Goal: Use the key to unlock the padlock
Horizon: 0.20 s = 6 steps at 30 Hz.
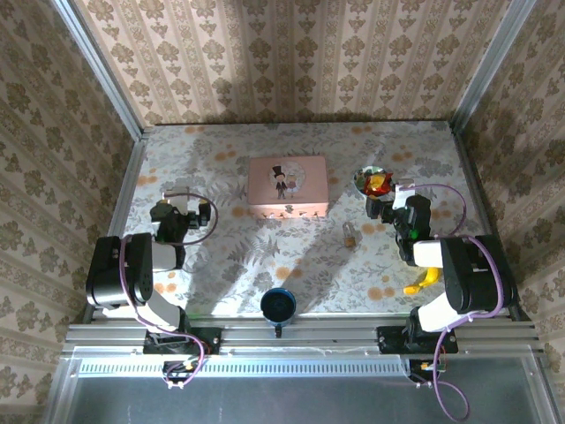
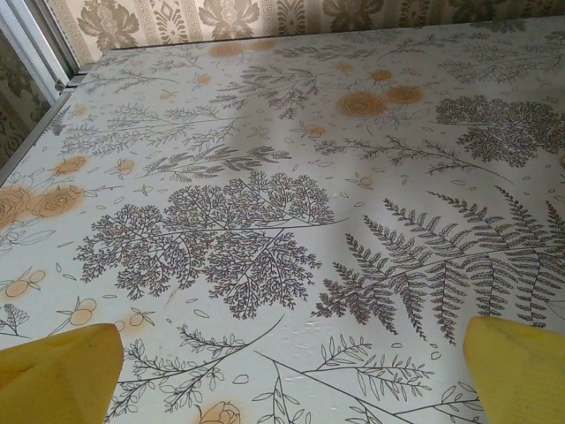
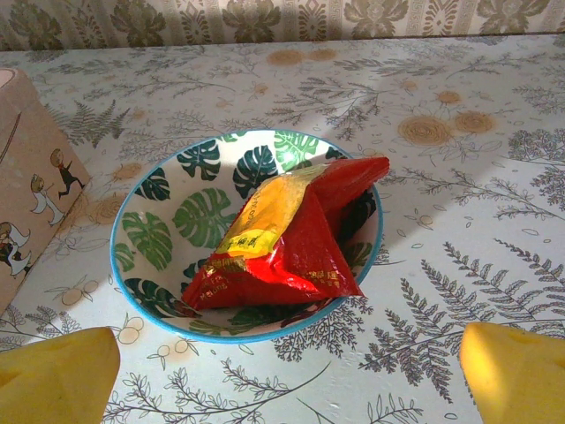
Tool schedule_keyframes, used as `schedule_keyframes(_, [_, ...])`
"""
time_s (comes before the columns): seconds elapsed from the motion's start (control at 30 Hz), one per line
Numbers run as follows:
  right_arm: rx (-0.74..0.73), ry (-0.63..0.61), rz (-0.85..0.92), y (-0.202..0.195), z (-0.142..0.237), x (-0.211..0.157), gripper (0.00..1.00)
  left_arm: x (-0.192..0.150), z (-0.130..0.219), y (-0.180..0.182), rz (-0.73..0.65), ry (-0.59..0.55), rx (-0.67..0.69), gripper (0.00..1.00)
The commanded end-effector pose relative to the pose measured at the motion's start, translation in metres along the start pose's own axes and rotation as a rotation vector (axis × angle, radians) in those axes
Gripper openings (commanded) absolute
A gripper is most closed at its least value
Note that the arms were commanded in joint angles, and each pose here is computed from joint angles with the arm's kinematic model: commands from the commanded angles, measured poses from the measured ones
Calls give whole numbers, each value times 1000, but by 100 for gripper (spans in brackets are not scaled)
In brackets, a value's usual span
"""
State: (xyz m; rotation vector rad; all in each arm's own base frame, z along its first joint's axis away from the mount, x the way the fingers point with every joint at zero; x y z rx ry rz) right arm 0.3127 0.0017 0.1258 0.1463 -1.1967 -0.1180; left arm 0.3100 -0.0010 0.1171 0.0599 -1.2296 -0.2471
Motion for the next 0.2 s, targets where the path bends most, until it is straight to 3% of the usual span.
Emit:
schedule_keyframes(0.0, [-7, -14, -2, -1, -1, 4, 100, 10, -1, 0, -17, -30, -10, 100])
schedule_keyframes(0.17, [-8, -13, -2, -1, -1, 4, 100, 10, -1, 1, -15, -31, -6, 100])
Point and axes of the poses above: each hand's point on the last joint's axis, 136 mm out from that joint toward the fingers, its own z axis back along the fingers, its own y axis along the line the jaws close on, x = y × z, the point moved 9 cm from there along z, back along the fingers, and after that the axes turned 8 degrees about -z, right-handed, at the moved point
